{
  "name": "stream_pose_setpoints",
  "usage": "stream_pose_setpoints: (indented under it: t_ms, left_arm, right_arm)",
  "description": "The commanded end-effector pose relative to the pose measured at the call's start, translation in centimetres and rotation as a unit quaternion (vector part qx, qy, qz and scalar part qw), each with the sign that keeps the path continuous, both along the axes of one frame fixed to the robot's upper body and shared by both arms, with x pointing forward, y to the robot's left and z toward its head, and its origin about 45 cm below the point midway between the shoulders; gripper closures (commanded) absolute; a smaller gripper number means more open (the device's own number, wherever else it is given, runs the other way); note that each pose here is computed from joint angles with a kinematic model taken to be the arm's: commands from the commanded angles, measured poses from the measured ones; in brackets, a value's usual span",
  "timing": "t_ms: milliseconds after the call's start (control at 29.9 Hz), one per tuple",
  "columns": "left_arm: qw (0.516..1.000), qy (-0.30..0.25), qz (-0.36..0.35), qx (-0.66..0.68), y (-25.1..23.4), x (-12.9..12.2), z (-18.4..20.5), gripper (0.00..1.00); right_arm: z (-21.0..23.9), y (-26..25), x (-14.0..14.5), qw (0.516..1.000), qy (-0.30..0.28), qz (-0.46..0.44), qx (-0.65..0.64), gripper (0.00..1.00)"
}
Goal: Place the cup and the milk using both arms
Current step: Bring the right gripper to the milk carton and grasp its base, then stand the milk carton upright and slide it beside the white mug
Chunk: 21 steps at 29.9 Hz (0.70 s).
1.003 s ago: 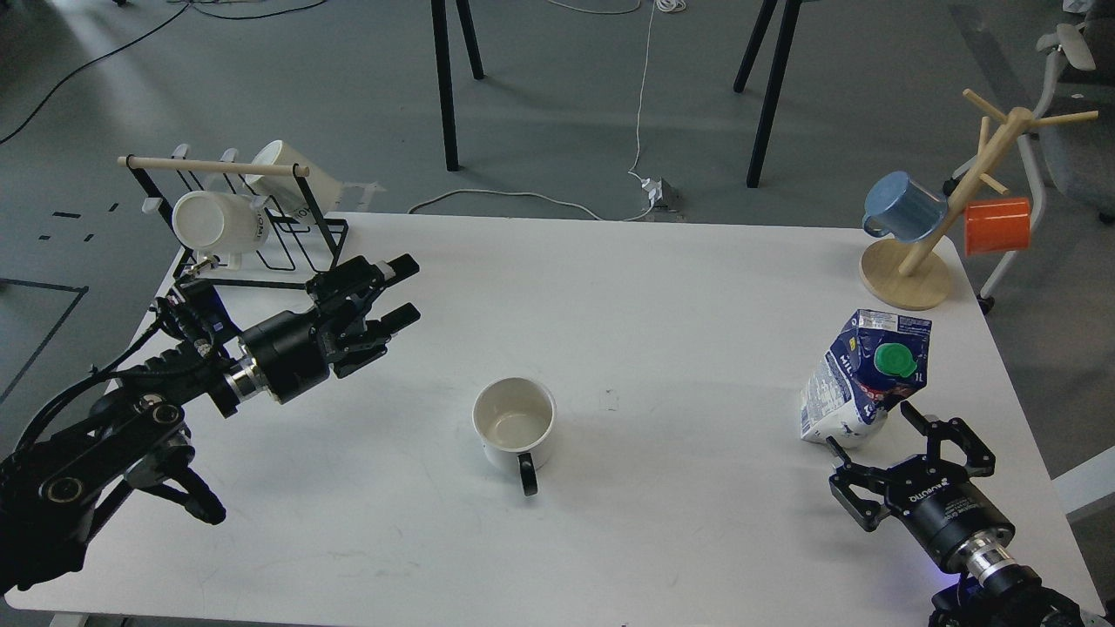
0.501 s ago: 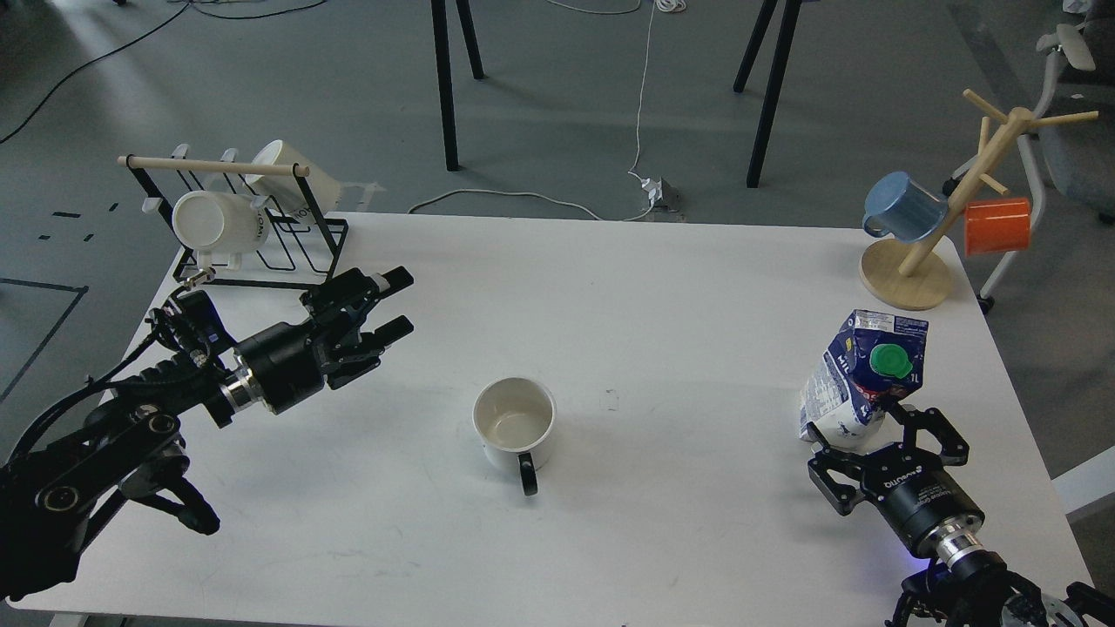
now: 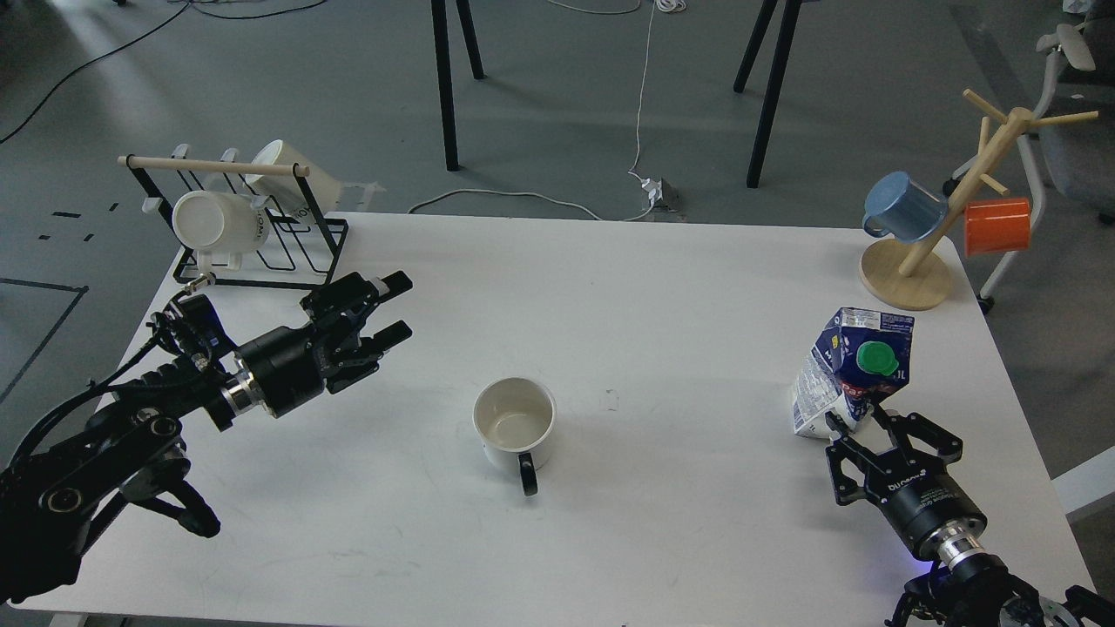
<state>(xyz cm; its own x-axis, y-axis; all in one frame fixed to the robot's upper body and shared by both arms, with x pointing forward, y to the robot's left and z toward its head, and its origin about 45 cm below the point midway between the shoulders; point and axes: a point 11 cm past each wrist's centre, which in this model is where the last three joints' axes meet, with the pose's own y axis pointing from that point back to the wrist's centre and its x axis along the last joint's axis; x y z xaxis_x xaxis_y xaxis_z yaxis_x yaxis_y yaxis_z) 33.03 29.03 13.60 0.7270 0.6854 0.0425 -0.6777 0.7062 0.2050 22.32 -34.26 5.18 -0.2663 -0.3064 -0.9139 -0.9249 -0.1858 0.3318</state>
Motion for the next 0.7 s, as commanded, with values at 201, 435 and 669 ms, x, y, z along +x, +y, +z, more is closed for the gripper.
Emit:
stream_pose_setpoints:
  t_ms: [201,435,669]
  left_arm:
    - [1.000,0.006,0.008,0.009,0.8,0.0,-0.5,0.07]
    - [1.000,0.007,0.009,0.010,0.8,0.0,-0.6,0.06]
    - [1.000,0.008,0.005,0.018,0.9,-0.2,-0.8,0.06]
  right_arm:
    - [0.1,0.1,0.1,1.000,-0.003,-0.003,0.003,0.65]
    - [1.3,2.6,0.4,0.999,-0.018,0.024,0.030,0.66]
    - [3.0,5.4,0.4,0.996,-0.044,0.071,0.044,0.66]
